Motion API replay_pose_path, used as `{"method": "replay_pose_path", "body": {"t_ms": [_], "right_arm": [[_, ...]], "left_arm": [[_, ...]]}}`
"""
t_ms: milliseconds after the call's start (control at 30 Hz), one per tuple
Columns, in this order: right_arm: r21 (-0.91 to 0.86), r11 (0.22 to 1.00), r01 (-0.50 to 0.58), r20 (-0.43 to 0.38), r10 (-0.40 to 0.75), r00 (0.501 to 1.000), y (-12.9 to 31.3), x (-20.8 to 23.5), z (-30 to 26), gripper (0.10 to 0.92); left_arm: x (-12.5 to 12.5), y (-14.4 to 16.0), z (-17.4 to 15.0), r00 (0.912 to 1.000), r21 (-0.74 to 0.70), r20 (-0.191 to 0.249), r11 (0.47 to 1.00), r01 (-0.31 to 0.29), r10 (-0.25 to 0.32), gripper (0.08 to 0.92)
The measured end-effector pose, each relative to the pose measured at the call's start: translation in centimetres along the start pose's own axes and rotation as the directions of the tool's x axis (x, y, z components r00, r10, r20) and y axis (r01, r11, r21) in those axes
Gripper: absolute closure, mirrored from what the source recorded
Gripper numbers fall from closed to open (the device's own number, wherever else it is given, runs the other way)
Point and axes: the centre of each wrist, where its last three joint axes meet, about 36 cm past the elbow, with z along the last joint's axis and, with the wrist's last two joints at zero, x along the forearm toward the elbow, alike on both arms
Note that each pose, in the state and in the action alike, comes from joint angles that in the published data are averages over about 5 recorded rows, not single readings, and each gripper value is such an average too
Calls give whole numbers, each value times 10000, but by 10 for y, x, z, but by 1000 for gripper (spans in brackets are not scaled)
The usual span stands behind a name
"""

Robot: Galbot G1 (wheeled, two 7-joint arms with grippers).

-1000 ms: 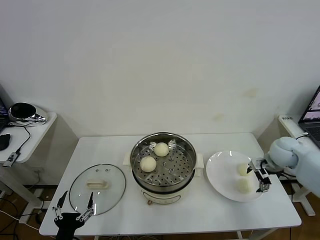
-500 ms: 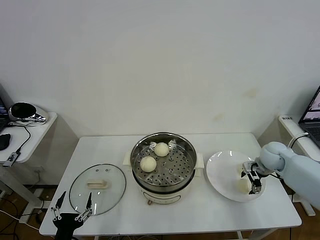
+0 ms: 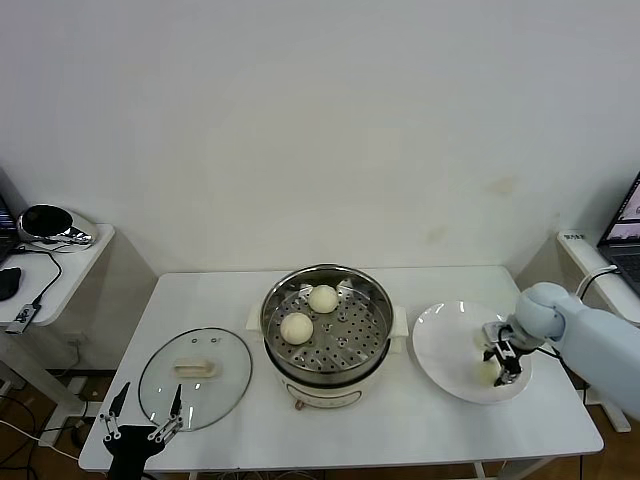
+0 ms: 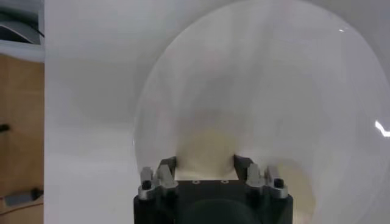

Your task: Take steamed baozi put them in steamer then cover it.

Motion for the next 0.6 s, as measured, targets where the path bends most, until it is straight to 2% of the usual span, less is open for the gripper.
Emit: {"method": "replay_pose_path", "body": {"t_ms": [233, 600], "right_arm": [[103, 9988, -489, 349, 485, 9982, -19, 56, -9, 523], [1396, 9706, -1960, 1369, 1771, 9746, -70, 190, -72, 522]], "left_arm": [[-3, -1, -2, 9999, 20, 109, 10000, -65, 65, 177], [-10, 0, -6, 9995, 127, 315, 9999, -100, 96, 177]]}}
